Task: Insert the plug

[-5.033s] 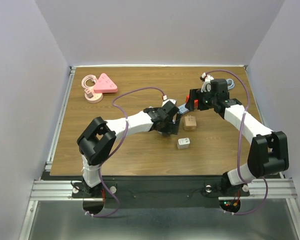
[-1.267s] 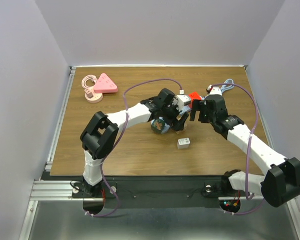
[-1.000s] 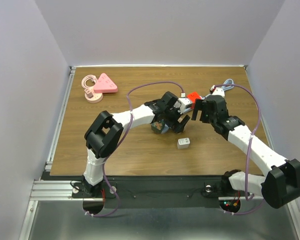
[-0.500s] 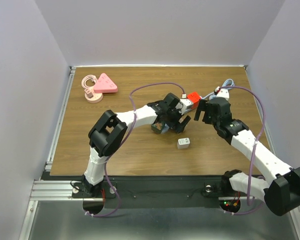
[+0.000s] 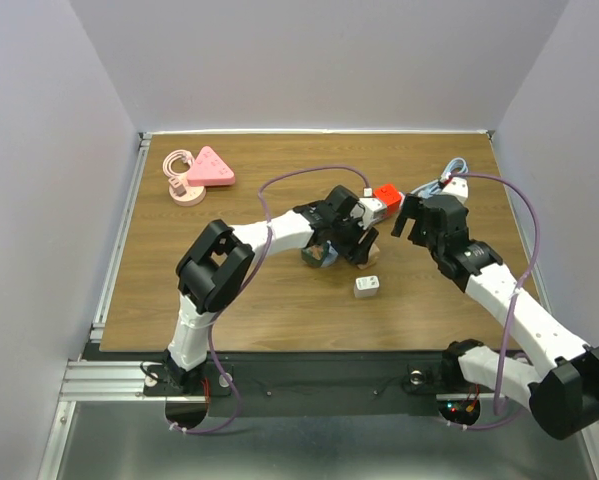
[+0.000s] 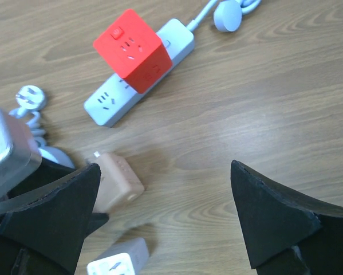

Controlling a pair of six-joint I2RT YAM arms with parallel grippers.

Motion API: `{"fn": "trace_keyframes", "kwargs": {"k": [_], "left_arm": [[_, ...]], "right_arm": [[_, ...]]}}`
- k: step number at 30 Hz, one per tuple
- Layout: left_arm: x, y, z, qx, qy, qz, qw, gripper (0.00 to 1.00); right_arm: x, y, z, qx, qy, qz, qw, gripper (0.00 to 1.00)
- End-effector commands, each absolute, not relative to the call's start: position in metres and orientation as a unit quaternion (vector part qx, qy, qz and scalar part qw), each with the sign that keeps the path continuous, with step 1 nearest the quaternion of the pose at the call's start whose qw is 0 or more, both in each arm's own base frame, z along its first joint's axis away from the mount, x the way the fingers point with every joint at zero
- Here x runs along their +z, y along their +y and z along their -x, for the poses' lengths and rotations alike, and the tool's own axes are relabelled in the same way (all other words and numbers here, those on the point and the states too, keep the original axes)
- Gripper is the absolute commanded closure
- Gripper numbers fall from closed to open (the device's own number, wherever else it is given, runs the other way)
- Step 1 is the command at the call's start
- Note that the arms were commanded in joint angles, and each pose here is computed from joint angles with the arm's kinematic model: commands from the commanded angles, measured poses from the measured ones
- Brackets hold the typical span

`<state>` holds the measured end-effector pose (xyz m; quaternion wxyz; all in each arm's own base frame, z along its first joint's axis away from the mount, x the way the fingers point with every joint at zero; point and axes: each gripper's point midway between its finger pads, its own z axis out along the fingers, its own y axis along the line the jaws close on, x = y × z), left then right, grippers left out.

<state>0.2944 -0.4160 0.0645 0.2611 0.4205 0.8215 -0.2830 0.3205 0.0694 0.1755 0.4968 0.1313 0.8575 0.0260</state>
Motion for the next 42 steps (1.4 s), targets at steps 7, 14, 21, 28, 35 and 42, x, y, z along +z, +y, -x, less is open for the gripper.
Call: {"fn": "trace_keyframes", "kwargs": {"k": [7, 14, 21, 28, 35, 42], "left_arm": [[0.235, -0.424, -0.352, -0.399, 0.753, -0.262, 0.453, 1.0], [0.314, -0.414, -0.355, -0.442, 0.694, -0.21, 0.528, 1.0], [0.334, -0.403, -0.348, -0.452, 0.676, -0.192, 0.549, 1.0], [0.328, -0.397, -0.349, -0.444, 0.685, -0.18, 0.549, 1.0], [0.325, -0.399, -0.347, -0.449, 0.685, -0.182, 0.544, 1.0], [0.332, -0.405, -0.338, -0.46, 0.677, -0.188, 0.543, 1.0]], "right_arm": [[0.271, 0.12, -0.331, 0.239, 0.763, -0.159, 0.579, 0.0], [0.296, 0.151, -0.34, 0.375, 0.686, -0.181, 0.597, 0.0], [0.323, 0.151, -0.35, 0.392, 0.643, -0.179, 0.634, 0.0], [0.349, 0.149, -0.336, 0.408, 0.603, -0.149, 0.669, 0.0], [0.352, 0.143, -0.33, 0.395, 0.6, -0.144, 0.68, 0.0], [0.334, 0.156, -0.349, 0.39, 0.627, -0.134, 0.661, 0.0]]}}
